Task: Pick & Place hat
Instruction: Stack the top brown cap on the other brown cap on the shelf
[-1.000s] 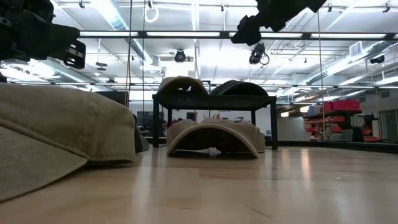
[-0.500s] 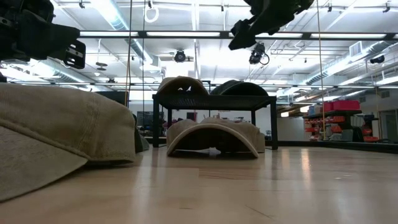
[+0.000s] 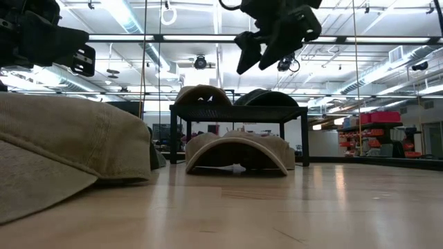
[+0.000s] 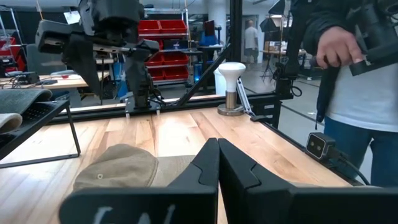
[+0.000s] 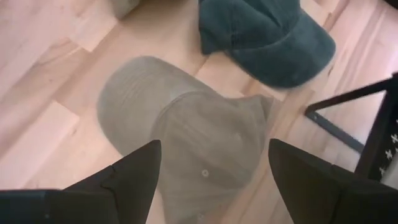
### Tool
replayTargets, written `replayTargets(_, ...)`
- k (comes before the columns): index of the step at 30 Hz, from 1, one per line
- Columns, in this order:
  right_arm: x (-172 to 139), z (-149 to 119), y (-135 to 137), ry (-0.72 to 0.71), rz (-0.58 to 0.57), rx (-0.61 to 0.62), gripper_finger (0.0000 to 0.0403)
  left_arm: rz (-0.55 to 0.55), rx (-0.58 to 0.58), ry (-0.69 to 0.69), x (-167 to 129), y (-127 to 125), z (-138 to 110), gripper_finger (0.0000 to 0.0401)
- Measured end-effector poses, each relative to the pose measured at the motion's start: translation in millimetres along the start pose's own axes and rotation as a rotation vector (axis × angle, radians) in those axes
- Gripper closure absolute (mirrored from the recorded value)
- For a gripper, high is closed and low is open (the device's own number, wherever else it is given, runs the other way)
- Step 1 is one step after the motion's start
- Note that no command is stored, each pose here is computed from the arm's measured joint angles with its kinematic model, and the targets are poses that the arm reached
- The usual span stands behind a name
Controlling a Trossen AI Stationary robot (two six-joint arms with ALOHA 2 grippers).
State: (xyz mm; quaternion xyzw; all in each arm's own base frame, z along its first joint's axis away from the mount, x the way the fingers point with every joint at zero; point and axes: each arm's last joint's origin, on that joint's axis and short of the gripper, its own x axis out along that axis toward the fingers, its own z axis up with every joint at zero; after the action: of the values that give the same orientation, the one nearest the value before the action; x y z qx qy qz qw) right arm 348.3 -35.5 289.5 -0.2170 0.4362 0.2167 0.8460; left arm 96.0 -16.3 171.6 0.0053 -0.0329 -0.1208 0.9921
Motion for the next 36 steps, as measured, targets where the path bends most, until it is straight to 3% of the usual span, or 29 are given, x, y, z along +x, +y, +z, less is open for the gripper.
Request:
replayTargets(8, 20, -2, -1, 0.031, 0.045, -0.329, 0.0103, 0.000, 0.000, 0.000, 0, 0, 0, 0.0398)
replayTargets(12, 30, -5, -2, 0.050, 0.071, -0.433, 0.0103, 0.000, 0.000, 0.000, 0, 0, 0, 0.0398)
replayTargets(21, 55, -10, -6, 0.082, 0.109, -0.587, 0.0103, 0.000, 0.000, 0.000, 0, 0, 0, 0.0398)
replayTargets(36, 96, -20, -11, 0.170, 0.122, -0.689, 0.0103, 0.000, 0.000, 0.000, 0, 0, 0, 0.0398)
